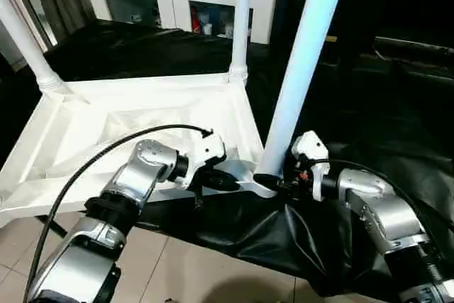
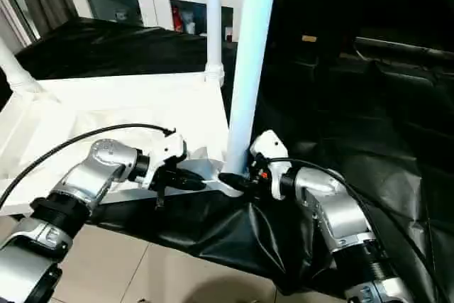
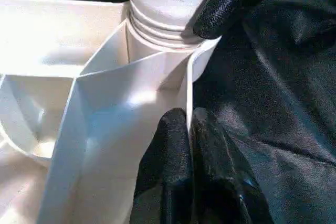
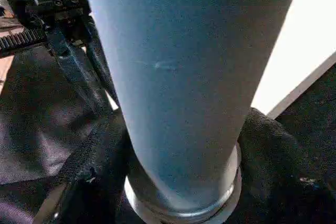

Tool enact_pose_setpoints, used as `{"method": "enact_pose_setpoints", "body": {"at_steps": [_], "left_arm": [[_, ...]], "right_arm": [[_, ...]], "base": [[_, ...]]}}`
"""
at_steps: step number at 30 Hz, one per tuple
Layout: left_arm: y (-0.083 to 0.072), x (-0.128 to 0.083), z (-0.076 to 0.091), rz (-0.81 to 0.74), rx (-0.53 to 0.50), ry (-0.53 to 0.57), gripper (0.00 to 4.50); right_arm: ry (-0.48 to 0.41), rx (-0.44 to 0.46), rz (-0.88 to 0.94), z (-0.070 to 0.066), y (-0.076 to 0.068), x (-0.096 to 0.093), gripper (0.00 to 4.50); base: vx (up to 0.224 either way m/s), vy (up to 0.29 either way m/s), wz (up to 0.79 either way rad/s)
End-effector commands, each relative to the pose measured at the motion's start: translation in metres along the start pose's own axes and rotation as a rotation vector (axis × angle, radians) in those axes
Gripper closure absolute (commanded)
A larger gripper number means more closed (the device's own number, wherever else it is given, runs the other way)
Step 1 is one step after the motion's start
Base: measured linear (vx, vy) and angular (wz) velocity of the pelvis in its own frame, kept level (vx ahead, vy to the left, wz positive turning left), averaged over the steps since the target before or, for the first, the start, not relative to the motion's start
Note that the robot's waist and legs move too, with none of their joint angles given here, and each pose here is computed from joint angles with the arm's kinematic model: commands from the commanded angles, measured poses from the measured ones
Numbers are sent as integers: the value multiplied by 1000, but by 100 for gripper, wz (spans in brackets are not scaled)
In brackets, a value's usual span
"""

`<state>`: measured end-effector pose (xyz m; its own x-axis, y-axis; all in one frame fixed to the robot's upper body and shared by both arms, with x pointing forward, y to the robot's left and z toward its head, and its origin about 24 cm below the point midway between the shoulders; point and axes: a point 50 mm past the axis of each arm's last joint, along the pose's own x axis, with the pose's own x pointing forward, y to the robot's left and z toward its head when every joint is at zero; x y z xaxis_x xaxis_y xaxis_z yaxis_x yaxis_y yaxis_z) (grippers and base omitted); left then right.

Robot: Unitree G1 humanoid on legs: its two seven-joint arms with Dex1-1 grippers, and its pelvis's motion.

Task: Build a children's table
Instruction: Rotate leg to tighten

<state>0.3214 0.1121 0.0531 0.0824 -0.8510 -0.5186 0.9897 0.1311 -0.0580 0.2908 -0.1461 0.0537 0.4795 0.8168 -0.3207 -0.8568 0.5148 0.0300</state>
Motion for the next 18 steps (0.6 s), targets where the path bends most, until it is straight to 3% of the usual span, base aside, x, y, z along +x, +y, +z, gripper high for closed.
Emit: {"method": "enact_pose_setpoints", "body": {"at_steps": [1, 10, 13, 18], "left_arm": [[2, 0, 12, 20, 26, -41, 450], [22, 25, 22, 305, -53, -36, 450], [28, 45, 34, 449, -103, -35, 450], [29, 55, 40, 483, -107, -33, 450]], "right_arm": [[24, 26, -9, -10, 4, 3, 186], [-16, 204, -351, -21, -5, 20, 187], [4, 259, -576, -23, -8, 35, 187], [-4, 266, -623, -18, -4, 50, 187]], "base": [[0, 0, 0], [0, 0, 0], [0, 0, 0], [0, 0, 0]]}}
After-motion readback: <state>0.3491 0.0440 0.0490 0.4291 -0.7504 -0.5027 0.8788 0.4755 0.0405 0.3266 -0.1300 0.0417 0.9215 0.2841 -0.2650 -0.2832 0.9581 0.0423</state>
